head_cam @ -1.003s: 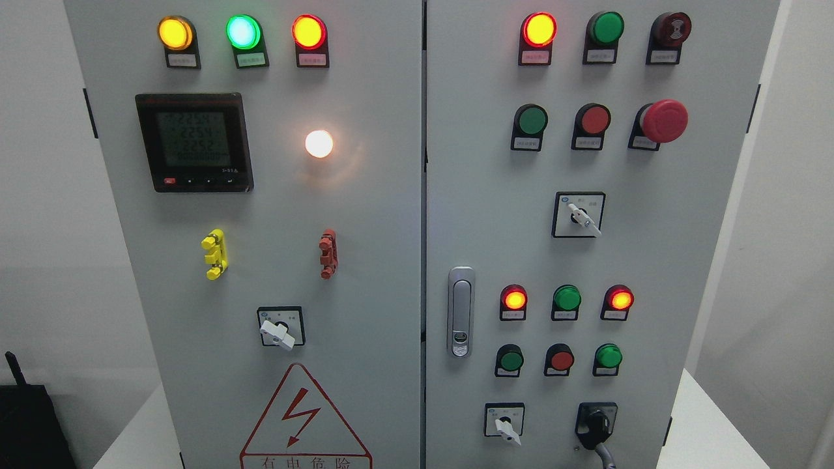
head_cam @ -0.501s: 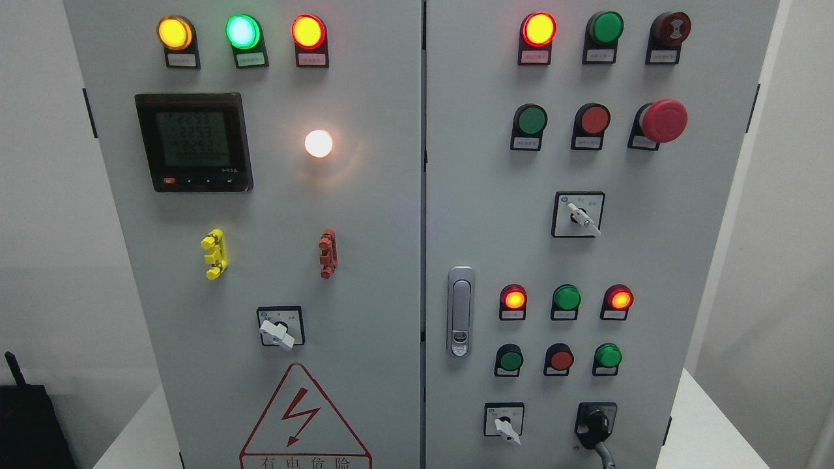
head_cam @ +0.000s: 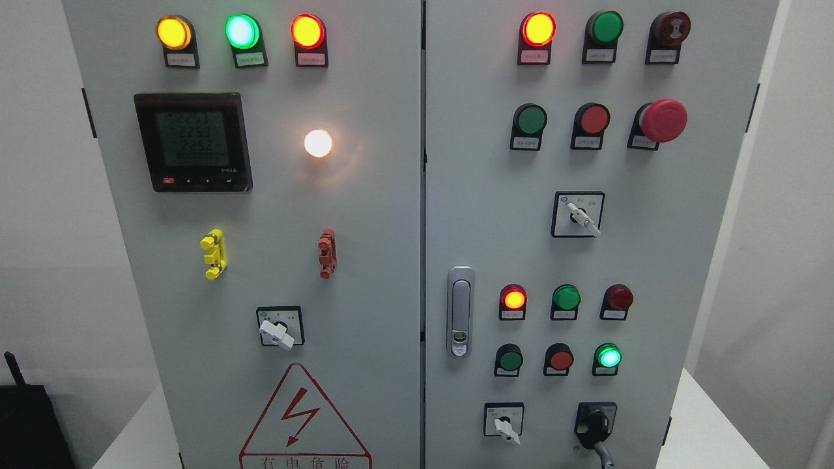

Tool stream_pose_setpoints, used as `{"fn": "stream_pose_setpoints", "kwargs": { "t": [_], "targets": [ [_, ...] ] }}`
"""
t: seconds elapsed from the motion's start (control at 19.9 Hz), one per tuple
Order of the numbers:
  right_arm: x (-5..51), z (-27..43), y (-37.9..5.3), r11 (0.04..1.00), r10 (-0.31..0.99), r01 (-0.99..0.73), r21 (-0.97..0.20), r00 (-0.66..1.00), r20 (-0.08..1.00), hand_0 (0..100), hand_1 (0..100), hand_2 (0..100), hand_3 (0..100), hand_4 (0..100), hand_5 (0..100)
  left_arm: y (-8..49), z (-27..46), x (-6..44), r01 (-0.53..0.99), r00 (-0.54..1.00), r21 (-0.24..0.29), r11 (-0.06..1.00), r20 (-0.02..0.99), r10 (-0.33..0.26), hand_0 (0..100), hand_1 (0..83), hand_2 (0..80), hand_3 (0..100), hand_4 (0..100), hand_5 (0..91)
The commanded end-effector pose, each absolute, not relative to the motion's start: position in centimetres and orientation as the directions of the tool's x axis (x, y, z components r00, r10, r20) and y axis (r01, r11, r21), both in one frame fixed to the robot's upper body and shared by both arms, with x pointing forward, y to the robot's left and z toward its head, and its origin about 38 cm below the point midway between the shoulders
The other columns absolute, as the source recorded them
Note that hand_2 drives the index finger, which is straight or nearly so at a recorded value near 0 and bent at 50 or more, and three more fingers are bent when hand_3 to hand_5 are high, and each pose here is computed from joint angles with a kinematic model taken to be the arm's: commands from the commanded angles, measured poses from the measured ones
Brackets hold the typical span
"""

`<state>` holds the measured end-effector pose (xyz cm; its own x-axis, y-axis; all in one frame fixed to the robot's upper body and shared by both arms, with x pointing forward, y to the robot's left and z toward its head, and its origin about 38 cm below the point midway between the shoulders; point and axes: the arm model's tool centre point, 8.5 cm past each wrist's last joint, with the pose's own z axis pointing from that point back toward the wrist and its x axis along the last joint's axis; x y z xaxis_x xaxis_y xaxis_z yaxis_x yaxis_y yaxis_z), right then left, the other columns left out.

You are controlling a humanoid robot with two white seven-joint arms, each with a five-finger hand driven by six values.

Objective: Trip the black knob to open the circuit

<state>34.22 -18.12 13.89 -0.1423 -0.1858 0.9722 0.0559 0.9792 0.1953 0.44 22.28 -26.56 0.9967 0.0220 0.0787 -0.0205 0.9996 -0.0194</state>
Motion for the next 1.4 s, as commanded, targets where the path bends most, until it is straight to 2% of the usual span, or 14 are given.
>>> {"fn": "stream_pose_setpoints", "kwargs": {
  "t": [0.0, 1.35],
  "targets": [
    [34.1, 17.3, -16.5, 0.978, -0.209, -0.032, 0.208, -0.242, 0.947, 0, 0, 4, 100, 100, 100, 22.2, -26.6, 0.6, -0.024, 0.996, -0.021, 0.999, 0.082, 0.026, 12, 38.9, 0.0, 0, 0, 0.0],
    [34.0, 16.5, -17.6, 0.982, -0.185, -0.005, 0.189, -0.224, 0.957, 0, 0, 4, 100, 100, 100, 22.2, -26.6, 0.7, -0.024, 0.996, -0.021, 0.999, 0.083, 0.025, 12, 38.9, 0.0, 0, 0, 0.0]
  ]
}}
